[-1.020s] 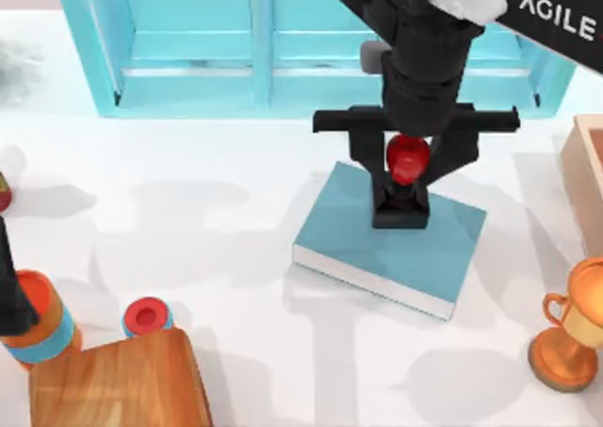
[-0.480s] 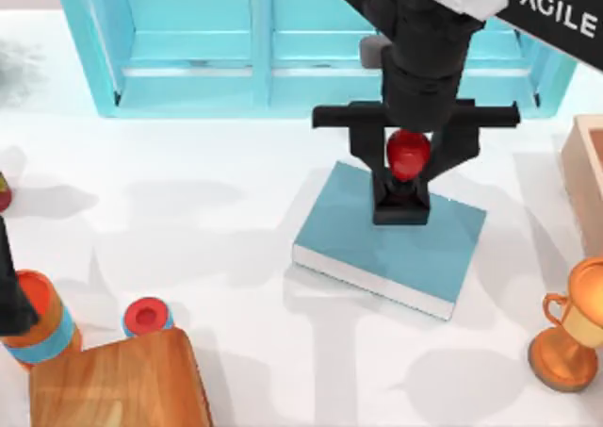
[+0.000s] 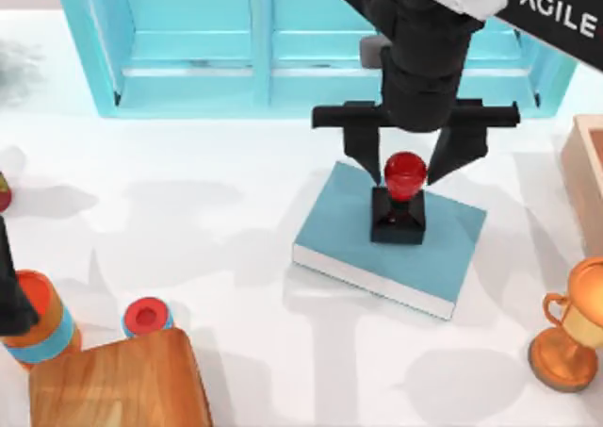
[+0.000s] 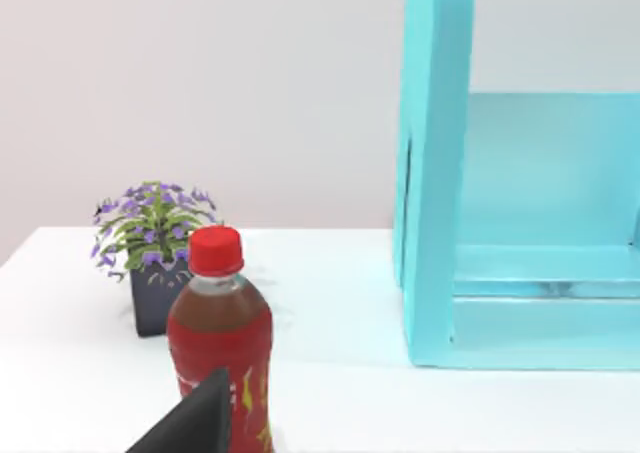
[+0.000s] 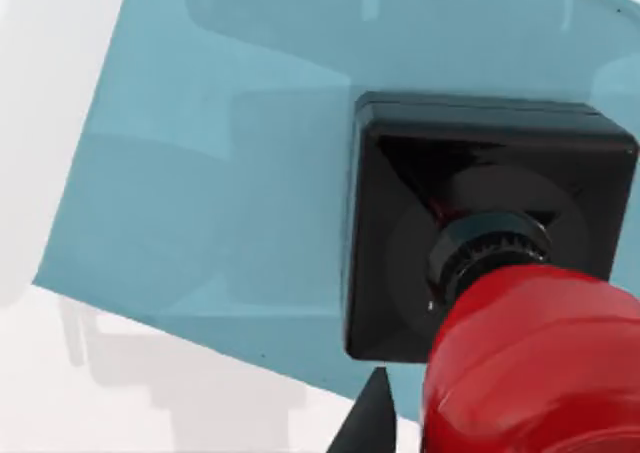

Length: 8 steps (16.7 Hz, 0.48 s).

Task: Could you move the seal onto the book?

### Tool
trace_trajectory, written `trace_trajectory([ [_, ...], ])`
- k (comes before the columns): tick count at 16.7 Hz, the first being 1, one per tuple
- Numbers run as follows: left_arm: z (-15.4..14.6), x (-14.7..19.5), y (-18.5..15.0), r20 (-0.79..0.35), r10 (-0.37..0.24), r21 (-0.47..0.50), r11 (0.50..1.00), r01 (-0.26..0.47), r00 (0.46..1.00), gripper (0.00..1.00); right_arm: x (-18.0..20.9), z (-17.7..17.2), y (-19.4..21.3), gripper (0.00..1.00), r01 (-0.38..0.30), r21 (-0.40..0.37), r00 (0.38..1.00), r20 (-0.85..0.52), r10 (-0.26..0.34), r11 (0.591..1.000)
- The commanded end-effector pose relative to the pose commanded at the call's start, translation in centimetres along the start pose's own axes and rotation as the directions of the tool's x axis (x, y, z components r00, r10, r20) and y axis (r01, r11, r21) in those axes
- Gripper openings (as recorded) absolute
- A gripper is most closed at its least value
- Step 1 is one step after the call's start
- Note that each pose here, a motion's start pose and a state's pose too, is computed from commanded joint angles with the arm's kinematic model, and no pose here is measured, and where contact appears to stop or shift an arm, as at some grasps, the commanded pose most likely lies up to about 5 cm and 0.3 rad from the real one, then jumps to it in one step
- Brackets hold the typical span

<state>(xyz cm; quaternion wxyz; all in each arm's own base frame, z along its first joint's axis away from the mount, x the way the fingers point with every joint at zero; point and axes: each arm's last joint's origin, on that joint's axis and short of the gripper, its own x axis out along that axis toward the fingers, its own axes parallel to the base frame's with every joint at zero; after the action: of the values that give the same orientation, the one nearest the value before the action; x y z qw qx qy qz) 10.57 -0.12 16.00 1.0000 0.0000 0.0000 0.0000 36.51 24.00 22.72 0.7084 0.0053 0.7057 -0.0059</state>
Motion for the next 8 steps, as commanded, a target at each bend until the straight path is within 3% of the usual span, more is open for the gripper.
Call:
trace_trajectory([
  [3,0.00,0.00,0.00,0.000,0.000,0.000,1.000,0.000,1.000,1.00,0.00,0.00,0.00,0.98,0.000,0.000,1.000,0.000,0.000,1.000],
  [8,0.00,0.00,0.00,0.000,0.000,0.000,1.000,0.000,1.000,1.00,0.00,0.00,0.00,1.00,0.000,0.000,1.000,0.000,0.000,1.000],
])
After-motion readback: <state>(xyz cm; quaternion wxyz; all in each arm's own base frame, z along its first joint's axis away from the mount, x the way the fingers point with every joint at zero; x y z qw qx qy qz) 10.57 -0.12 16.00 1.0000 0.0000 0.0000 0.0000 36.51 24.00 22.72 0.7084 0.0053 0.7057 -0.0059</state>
